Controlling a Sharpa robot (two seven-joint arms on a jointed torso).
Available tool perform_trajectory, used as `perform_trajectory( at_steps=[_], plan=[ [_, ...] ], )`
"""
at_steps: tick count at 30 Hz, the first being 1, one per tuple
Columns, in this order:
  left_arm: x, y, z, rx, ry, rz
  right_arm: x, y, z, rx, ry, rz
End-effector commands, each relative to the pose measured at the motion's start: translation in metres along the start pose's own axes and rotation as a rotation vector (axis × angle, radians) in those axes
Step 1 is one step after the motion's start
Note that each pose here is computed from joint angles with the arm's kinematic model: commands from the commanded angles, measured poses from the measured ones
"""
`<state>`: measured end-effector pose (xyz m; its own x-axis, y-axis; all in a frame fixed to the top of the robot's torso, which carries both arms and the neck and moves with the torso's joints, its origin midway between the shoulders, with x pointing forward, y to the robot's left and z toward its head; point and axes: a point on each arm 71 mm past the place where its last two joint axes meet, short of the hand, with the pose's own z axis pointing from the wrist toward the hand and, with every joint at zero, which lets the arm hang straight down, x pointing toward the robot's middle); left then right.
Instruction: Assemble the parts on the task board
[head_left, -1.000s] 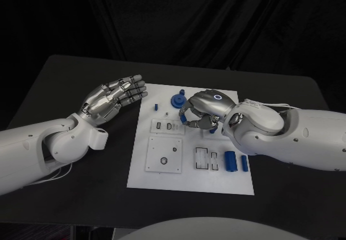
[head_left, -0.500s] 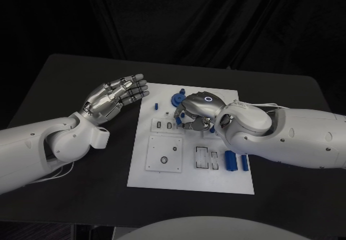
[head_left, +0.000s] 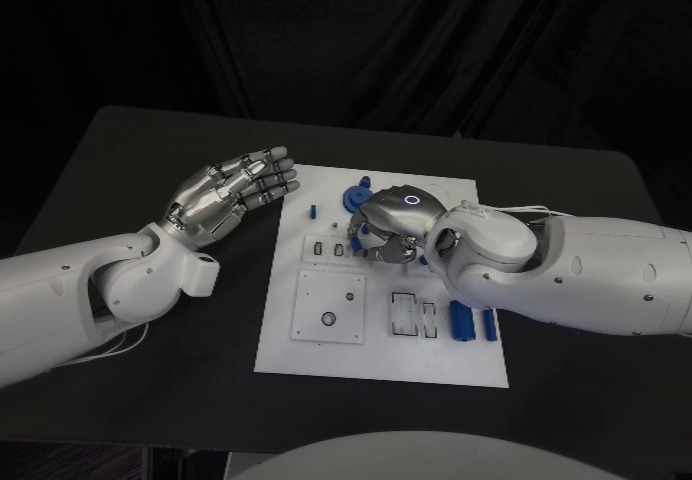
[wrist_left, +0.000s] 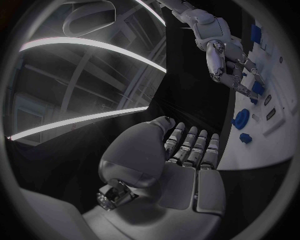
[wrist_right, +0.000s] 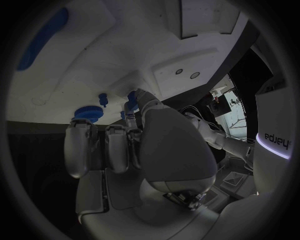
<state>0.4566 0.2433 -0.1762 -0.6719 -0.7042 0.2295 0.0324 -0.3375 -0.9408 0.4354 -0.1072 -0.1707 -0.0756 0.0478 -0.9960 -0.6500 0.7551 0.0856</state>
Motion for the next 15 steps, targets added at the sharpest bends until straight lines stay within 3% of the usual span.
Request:
perform_trajectory(
  at_steps=[1,15],
  plan=[
    [0.0015,-0.0027,0.0002,0.051,0.013,-0.016,0.0025,-0.0022,0.0004,0.03,0.021,-0.015],
    [0.0014,-0.0015,0.001,0.047,0.017,-0.018,0.0048,-0.0025,0.0018,0.038,0.04,-0.022]
  ],
)
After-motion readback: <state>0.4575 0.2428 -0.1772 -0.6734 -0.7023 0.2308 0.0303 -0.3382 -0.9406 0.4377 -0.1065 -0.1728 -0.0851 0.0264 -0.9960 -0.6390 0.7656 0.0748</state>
